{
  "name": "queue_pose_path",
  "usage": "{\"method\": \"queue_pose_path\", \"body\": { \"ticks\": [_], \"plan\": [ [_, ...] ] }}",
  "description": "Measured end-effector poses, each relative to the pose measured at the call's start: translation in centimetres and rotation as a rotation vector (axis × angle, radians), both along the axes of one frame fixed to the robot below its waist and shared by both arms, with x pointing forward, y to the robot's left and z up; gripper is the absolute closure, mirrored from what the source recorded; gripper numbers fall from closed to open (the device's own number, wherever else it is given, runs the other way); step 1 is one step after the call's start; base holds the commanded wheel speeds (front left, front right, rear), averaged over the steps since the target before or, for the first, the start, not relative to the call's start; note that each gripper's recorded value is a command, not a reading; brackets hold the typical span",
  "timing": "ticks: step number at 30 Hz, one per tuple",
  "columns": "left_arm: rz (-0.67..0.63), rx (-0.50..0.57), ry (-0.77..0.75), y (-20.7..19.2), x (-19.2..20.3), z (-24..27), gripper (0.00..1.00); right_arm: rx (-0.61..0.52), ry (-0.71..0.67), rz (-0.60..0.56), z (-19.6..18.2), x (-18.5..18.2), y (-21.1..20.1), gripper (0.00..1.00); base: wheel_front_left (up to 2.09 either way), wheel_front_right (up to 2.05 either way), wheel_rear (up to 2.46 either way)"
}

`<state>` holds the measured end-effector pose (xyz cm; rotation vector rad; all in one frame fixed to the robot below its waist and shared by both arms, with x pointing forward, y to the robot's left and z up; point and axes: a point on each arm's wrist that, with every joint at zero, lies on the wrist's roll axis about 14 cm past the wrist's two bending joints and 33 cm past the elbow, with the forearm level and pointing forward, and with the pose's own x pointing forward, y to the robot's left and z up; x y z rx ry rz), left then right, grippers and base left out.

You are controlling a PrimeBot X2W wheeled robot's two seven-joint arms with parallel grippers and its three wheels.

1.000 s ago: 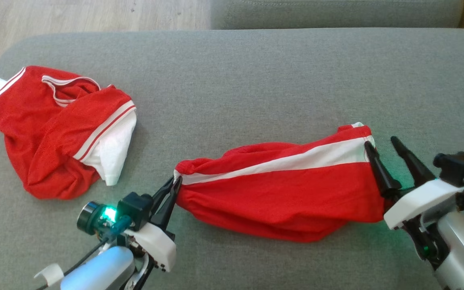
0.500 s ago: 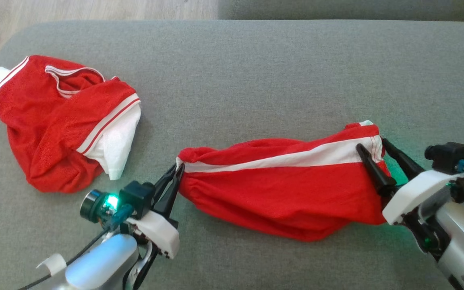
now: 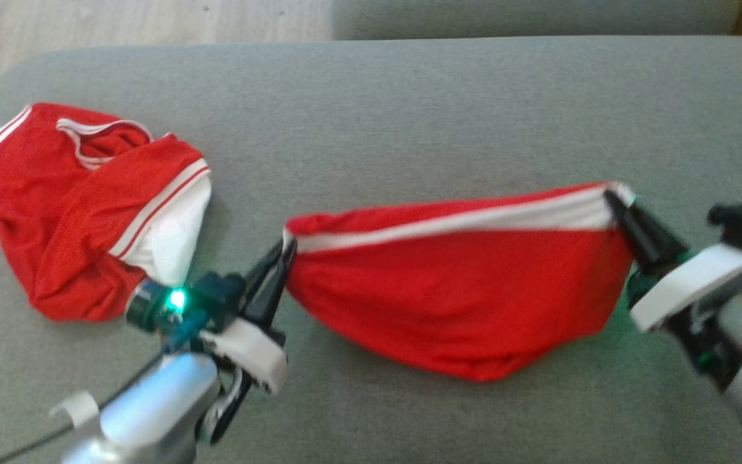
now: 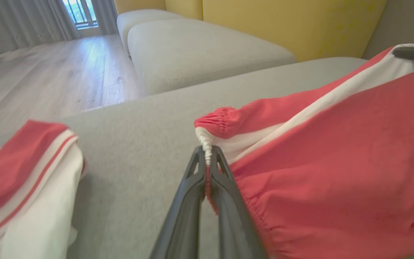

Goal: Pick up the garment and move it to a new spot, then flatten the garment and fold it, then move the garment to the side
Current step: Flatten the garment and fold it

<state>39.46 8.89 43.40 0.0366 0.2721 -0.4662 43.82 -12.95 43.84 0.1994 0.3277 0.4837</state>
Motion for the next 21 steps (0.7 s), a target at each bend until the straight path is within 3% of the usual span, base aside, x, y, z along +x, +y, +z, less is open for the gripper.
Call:
{"method": "queue_pose_path", "body": {
  "ticks": [5,13,17,21],
  "plan": [
    [-0.085,-0.031,-0.167,-2.2,4.8,6.3,1.0,-0.018,-0.204,-0.064,7.2,4.1,-3.9,1.0,0.0,0.0,0.0],
    [-0.294,-0.052,-0.494,-8.6,14.7,20.3,1.0,-0.198,-0.68,-0.122,23.5,12.1,-8.6,1.0,0.0,0.0,0.0],
    [-0.316,-0.096,-0.67,-11.0,18.4,25.8,1.0,-0.264,-0.829,-0.154,28.5,14.5,-9.8,1.0,0.0,0.0,0.0],
    [-0.328,-0.138,-0.738,-12.7,20.9,27.3,1.0,-0.319,-0.894,-0.176,30.2,16.1,-10.9,1.0,0.0,0.0,0.0]
  ]
}}
